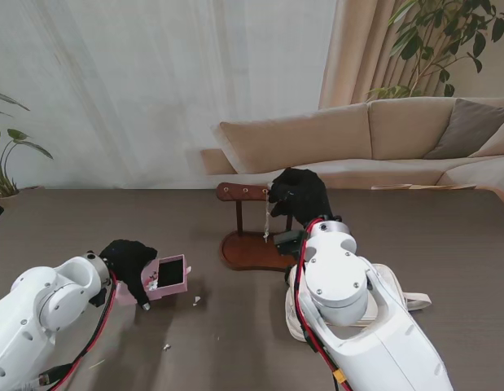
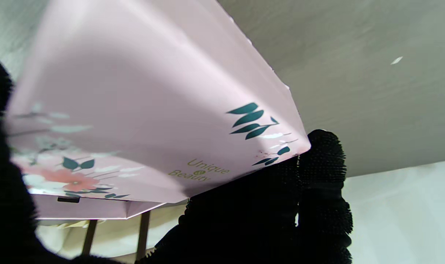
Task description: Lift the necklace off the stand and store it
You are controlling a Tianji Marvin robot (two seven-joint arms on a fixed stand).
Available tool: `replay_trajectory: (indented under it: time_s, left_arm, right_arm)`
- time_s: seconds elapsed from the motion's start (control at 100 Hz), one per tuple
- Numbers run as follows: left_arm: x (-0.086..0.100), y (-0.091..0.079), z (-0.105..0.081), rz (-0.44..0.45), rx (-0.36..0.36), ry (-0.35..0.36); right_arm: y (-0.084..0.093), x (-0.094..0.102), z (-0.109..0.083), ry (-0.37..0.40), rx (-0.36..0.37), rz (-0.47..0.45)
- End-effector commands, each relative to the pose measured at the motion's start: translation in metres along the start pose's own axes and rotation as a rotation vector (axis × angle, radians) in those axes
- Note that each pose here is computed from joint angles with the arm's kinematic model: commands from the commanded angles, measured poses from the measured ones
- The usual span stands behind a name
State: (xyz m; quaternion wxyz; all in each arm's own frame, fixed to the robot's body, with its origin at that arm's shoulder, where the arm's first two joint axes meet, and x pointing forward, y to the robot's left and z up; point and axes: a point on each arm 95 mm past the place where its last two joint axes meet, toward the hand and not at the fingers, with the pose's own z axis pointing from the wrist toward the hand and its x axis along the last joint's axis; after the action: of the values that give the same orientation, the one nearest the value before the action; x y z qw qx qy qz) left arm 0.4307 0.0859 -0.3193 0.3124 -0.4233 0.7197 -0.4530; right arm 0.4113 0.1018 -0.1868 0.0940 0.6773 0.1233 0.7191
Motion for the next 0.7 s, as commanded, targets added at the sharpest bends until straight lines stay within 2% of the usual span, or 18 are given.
replay_trajectory:
  time_s: [0.0,0.23,0.42,0.69]
  left_arm:
    - [0.012,-0.021,0.005,0.011,0.03,0.039]
    - [0.035,-0.04,0.016,0.05,0.065,0.115]
    - [0.055,-0.045,0.025,0.078,0.096,0.171]
    - [0.076,-0.052,0.032,0.101,0.101,0.227]
  right_arm:
    - [-0.008,0.003,-0.005,0.009,0.034,0.016]
    - [-0.018,0.003,-0.011,0.016,0.071,0.024]
    - [-0.027,0.002,-0.016,0.021,0.1,0.024]
    - [-0.037,0.001,-0.02,0.019,0.132,0.027]
